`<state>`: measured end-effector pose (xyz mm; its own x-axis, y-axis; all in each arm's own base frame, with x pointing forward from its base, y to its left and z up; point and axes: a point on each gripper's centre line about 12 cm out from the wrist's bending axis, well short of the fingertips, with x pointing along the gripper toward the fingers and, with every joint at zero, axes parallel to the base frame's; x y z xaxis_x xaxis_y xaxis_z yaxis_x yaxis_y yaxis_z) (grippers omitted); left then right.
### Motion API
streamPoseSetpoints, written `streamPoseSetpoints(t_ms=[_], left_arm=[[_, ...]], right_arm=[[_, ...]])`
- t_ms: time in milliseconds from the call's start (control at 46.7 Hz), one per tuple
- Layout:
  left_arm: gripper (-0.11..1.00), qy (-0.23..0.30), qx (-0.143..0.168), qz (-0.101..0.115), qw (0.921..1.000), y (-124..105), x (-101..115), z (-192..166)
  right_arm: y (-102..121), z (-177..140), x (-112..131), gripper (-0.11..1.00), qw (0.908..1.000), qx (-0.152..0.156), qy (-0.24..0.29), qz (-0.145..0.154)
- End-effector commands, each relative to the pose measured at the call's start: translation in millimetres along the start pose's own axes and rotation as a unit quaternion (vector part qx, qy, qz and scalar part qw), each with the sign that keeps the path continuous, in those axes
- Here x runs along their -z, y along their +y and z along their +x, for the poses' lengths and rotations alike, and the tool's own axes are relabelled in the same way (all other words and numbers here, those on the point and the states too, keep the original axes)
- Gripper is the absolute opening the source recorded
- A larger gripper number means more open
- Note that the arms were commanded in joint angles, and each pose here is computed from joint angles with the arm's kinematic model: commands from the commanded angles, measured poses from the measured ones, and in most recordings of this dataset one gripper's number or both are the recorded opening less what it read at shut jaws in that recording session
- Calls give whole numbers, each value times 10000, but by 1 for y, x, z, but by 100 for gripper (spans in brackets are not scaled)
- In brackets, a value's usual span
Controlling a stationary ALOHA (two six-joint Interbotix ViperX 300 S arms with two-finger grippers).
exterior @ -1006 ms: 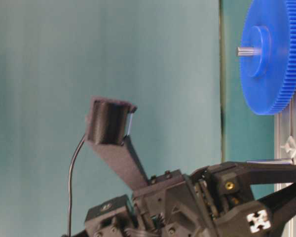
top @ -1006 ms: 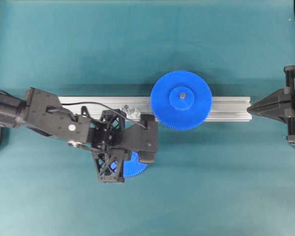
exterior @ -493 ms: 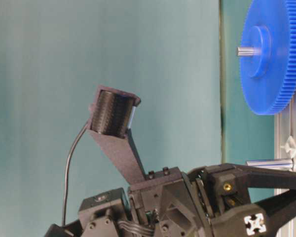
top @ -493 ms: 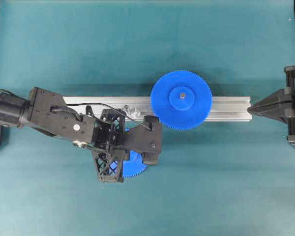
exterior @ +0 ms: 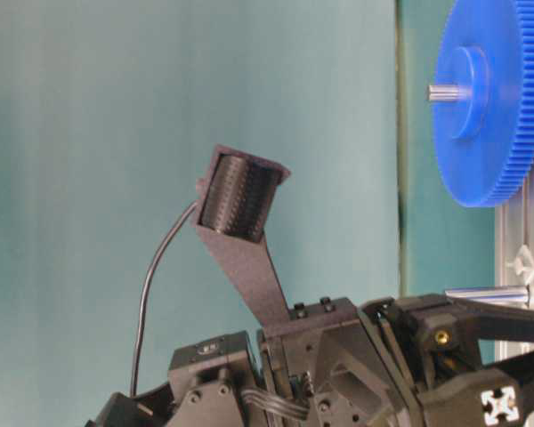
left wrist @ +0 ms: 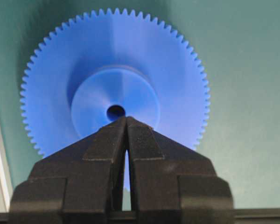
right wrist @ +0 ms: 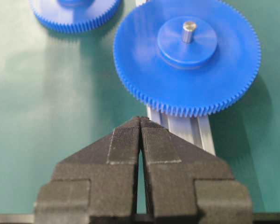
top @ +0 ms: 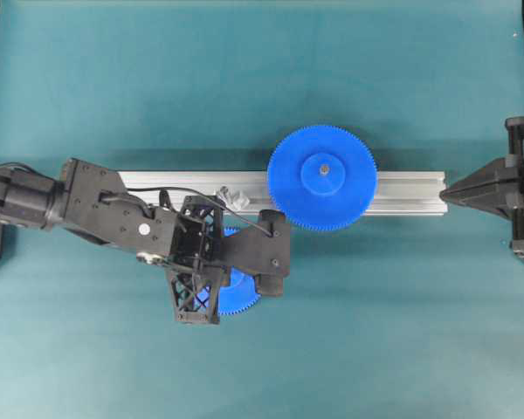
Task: Insert the small gear onto the shaft.
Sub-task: 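Lower the left gripper over the small blue gear's hub, then close the left gripper on the small blue gear's hub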
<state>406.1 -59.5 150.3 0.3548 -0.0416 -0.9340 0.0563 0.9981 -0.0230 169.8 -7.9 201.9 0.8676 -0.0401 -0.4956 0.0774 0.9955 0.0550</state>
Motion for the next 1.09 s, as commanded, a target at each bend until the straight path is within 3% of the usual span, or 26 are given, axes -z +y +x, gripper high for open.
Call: streamPoseSetpoints(t_ms=[0, 64, 300, 385, 1071], left_arm=[[6, -222, 23, 46, 9997, -3, -10, -11], [15, -199, 21, 46, 9998, -3, -9, -10], [78, -161, 15, 32, 9999, -2, -7, -7], [92, -169, 10, 25, 9999, -1, -8, -7], [93, -117, -26, -68, 9999, 6, -9, 0]], right_arm=[[0, -1, -5, 4, 10000, 0, -77, 3], [0, -1, -5, 4, 10000, -3, -84, 18], [0, -4, -7, 4, 9998, -12, -168, 41], [0, -4, -7, 4, 9999, -15, -137, 55], [0, -5, -4, 4, 10000, -13, -61, 63]])
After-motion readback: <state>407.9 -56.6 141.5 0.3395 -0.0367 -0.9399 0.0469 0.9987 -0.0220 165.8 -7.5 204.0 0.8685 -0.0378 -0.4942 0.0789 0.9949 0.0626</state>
